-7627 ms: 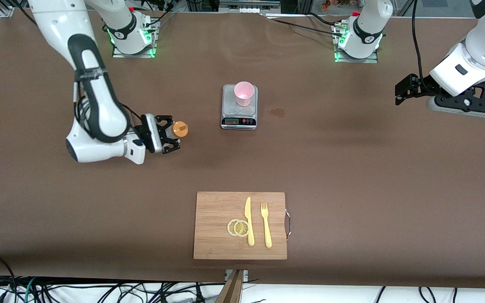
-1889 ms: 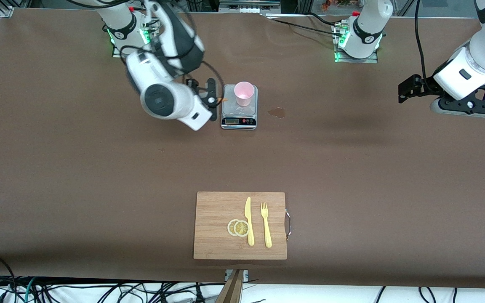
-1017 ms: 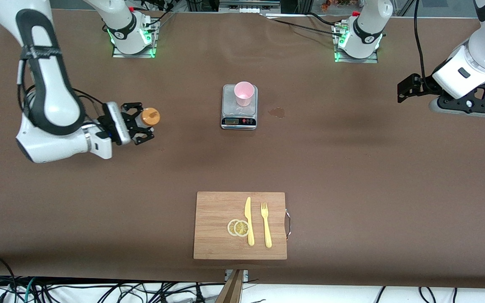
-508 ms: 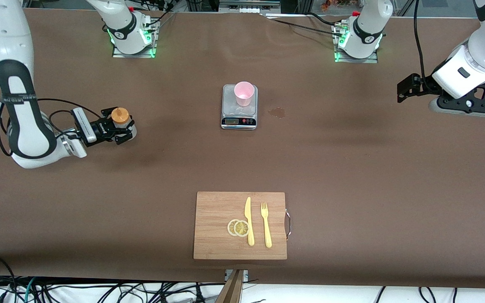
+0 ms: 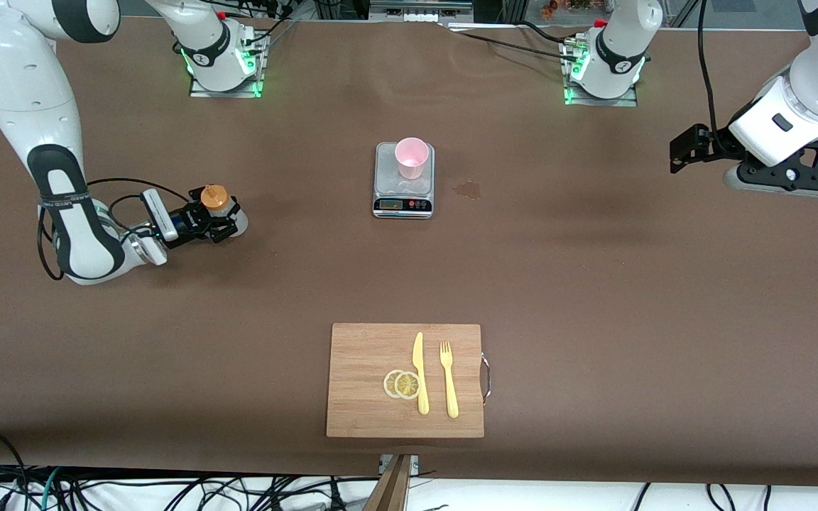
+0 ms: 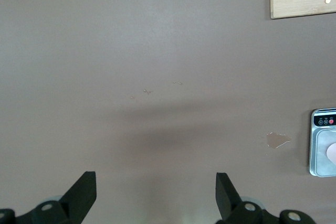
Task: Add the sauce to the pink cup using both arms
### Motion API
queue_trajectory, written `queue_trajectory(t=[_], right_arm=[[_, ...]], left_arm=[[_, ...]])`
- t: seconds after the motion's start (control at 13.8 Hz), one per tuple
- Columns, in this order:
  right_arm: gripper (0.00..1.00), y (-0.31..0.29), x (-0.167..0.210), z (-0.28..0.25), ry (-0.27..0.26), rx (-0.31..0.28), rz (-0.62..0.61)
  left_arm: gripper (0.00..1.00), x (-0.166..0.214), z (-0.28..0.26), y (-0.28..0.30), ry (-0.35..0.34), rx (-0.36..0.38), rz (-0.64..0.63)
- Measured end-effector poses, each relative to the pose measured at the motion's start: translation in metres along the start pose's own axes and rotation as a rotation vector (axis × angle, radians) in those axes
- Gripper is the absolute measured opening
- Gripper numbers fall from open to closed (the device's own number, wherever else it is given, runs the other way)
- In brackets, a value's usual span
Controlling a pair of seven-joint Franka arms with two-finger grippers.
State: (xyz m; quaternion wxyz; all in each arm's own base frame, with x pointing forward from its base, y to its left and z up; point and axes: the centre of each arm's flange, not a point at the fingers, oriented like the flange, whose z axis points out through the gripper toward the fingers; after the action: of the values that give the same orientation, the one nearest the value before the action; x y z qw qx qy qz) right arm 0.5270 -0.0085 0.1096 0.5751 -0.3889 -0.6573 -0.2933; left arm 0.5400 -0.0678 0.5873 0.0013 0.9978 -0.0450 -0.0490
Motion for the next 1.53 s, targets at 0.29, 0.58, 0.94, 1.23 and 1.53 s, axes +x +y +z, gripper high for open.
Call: queue_trajectory(t=[0.29,0.58,0.94,1.23,1.53], right_arm=[[0.41,0.006,-0.001,-0.002,0.012,-0.025,-0.011],[0.82,0.017,0.011,-0.02,-0.018,-0.034,-0.043],[1.0,0.008,0.025,-0.072,-0.147,0.002,-0.046],[1.0,0.011,0.087,-0.122,-0.329,0.041,-0.009],[1.0,0.003,0.184,-0.161,-0.609,0.003,0.218]], left_arm=[[1.0,0.0,0.0,0.0,0.0,0.0,0.001],[1.0,0.0,0.0,0.001,0.0,0.0,0.001],[1.0,0.0,0.0,0.001,0.0,0.0,0.002],[1.0,0.0,0.0,0.001,0.0,0.0,0.002],[1.0,0.0,0.0,0.001,0.0,0.0,0.002]])
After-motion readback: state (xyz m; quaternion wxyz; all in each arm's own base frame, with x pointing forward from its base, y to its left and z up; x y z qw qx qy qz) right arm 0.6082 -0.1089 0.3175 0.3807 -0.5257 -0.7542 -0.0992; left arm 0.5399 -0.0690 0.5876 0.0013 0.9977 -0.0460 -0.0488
